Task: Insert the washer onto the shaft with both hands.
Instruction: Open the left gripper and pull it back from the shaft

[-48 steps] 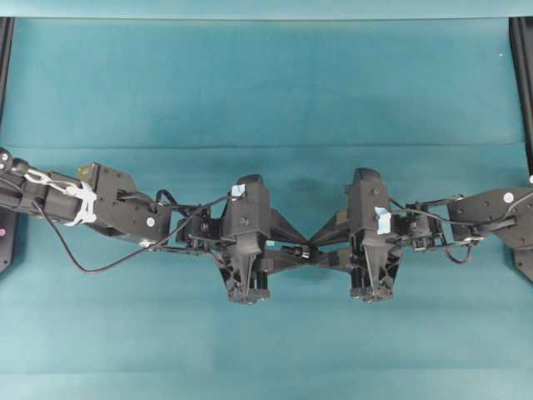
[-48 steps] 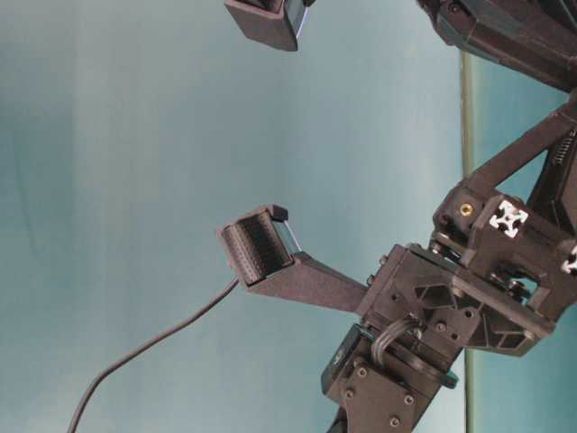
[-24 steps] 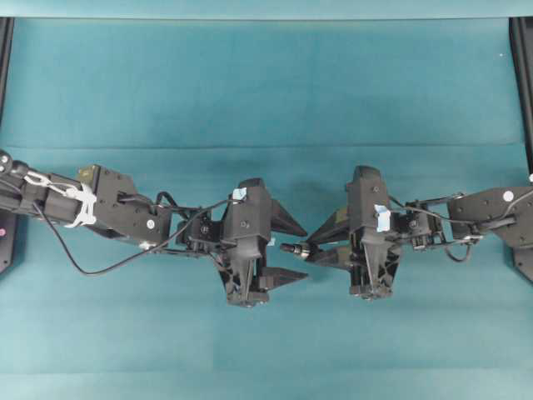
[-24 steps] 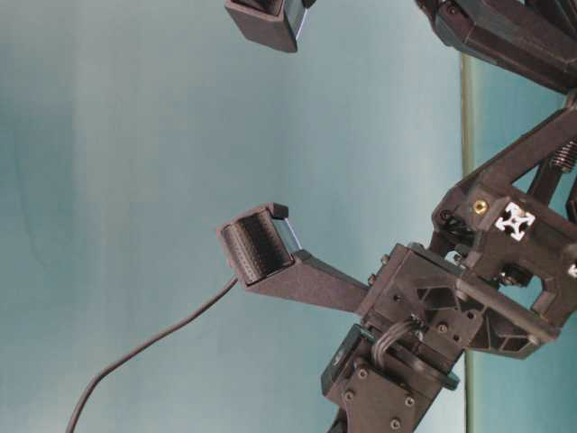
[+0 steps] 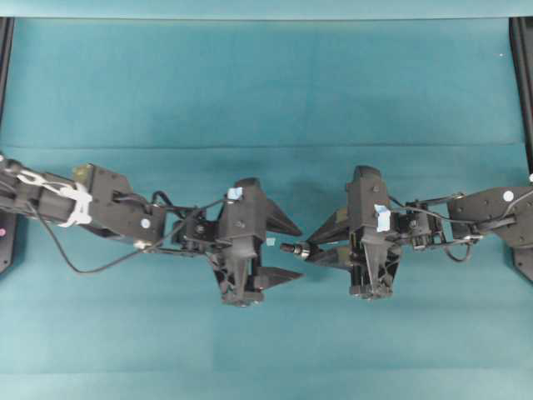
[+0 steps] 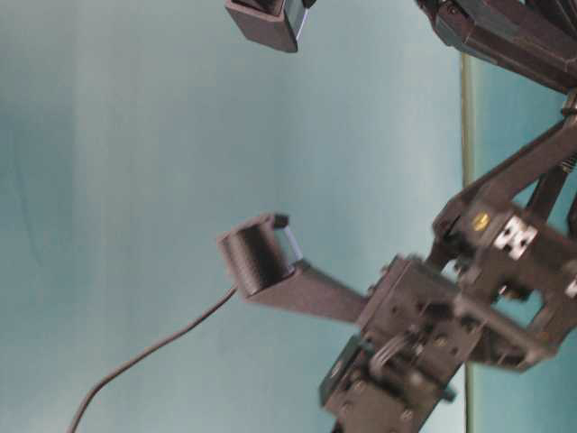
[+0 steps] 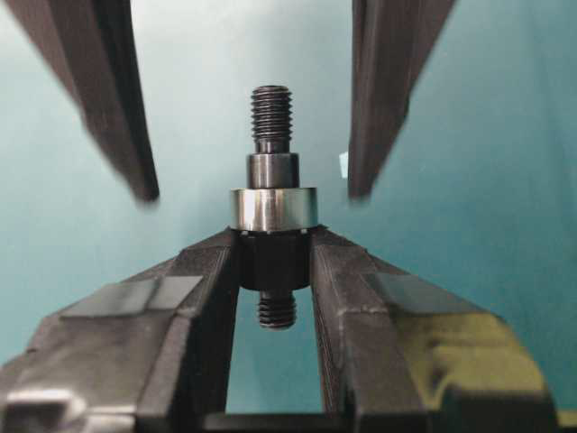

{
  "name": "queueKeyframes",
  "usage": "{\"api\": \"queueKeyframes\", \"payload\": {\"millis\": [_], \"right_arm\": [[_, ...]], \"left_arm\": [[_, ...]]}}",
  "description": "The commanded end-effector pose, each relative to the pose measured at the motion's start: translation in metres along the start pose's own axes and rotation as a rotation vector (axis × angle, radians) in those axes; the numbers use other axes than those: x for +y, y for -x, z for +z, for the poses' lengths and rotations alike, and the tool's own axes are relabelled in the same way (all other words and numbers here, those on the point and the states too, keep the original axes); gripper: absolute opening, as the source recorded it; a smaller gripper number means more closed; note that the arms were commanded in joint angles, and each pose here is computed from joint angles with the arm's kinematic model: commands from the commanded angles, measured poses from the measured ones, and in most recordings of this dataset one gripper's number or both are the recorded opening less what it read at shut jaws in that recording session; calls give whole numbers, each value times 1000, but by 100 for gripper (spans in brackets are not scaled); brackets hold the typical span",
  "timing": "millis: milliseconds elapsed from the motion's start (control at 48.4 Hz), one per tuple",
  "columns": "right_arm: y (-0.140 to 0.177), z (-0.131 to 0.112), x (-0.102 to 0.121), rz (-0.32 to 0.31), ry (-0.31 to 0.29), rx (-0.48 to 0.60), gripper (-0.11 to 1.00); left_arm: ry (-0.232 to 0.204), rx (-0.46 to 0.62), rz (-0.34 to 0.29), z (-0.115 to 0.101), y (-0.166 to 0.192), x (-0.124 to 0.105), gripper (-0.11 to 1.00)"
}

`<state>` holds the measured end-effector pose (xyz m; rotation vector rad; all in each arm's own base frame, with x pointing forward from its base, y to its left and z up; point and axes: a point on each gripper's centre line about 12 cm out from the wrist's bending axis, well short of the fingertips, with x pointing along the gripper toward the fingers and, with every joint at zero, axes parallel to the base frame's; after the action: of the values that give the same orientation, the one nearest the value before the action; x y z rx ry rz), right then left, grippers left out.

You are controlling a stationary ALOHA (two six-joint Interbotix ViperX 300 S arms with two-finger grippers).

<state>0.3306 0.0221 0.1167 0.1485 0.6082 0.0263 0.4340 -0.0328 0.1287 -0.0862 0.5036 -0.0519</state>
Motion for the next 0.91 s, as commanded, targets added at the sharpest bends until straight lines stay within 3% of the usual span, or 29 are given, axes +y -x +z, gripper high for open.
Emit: {"api": "queueKeyframes", "payload": {"millis": [0, 269, 662, 889], "right_arm": [[0, 8, 1, 4, -10, -26, -1], [0, 8, 1, 4, -7, -24, -1], [0, 8, 1, 4, -9, -24, -1], [0, 8, 1, 4, -9, -26, -1]], "left_arm": [[-4, -21, -4, 12, 11, -2, 89], [-1, -24, 5, 14, 34, 2, 89], [14, -52, 39, 24, 38, 18, 89], [11, -34, 15, 16, 46, 7, 89]]}}
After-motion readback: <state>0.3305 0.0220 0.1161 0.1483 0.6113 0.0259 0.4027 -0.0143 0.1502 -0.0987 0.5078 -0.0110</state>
